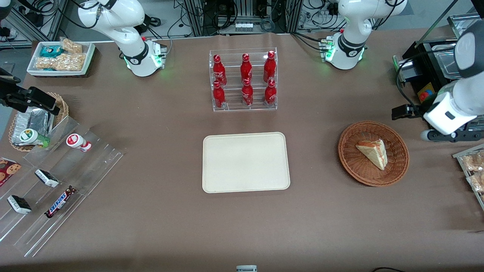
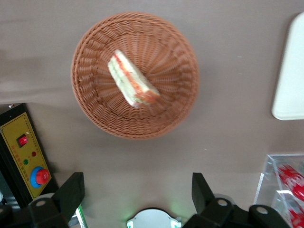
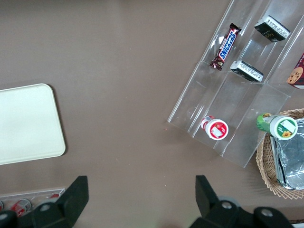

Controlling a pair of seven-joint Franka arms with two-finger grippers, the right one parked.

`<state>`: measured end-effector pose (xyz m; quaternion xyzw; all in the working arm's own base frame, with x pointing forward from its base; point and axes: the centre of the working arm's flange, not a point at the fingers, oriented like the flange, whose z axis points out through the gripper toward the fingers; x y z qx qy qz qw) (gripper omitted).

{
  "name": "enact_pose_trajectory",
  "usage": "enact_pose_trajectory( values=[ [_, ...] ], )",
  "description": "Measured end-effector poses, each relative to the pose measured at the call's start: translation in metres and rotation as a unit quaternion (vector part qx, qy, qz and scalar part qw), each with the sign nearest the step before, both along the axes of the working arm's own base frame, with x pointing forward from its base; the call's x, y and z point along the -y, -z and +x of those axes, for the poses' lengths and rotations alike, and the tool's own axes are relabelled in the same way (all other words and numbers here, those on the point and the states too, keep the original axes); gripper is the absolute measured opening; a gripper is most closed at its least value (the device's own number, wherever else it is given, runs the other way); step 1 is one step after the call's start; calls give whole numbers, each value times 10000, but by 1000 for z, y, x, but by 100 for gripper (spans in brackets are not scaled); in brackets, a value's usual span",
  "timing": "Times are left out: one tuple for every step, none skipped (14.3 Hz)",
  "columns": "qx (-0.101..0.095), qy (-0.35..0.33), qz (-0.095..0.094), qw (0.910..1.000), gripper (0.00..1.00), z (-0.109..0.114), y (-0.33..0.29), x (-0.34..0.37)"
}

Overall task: Place sandwich from basket to tray
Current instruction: 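Move the left gripper over the wrapped sandwich in the wicker basket, then lower the open left gripper around the sandwich and close it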

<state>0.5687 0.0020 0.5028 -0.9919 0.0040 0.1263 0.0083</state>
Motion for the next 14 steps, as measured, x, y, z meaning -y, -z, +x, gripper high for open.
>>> enact_pose_trajectory(
  values=[
    [-1, -25, 31, 10000, 100, 3, 19, -5],
    [3, -25, 57, 10000, 100, 5, 40, -7],
    [22, -16, 72, 10000, 100, 4, 62, -8],
    [69, -31, 77, 9999, 100, 1, 84, -10],
    [119, -94, 88, 9998, 100, -2, 103, -11],
    [168, -207, 109, 9996, 100, -7, 120, -12],
    [225, -371, 141, 9990, 100, -11, 134, -14],
    [289, -580, 182, 9977, 100, -14, 144, -15],
    [361, -891, 241, 9951, 100, -16, 151, -18],
    [445, -1268, 310, 9904, 100, -17, 157, -20],
    [545, -1662, 375, 9839, 100, -18, 163, -21],
    [643, -2029, 428, 9762, 100, -19, 168, -22],
    [738, -2372, 470, 9675, 100, -20, 173, -21],
    [845, -2715, 501, 9574, 100, -20, 178, -21]
  ],
)
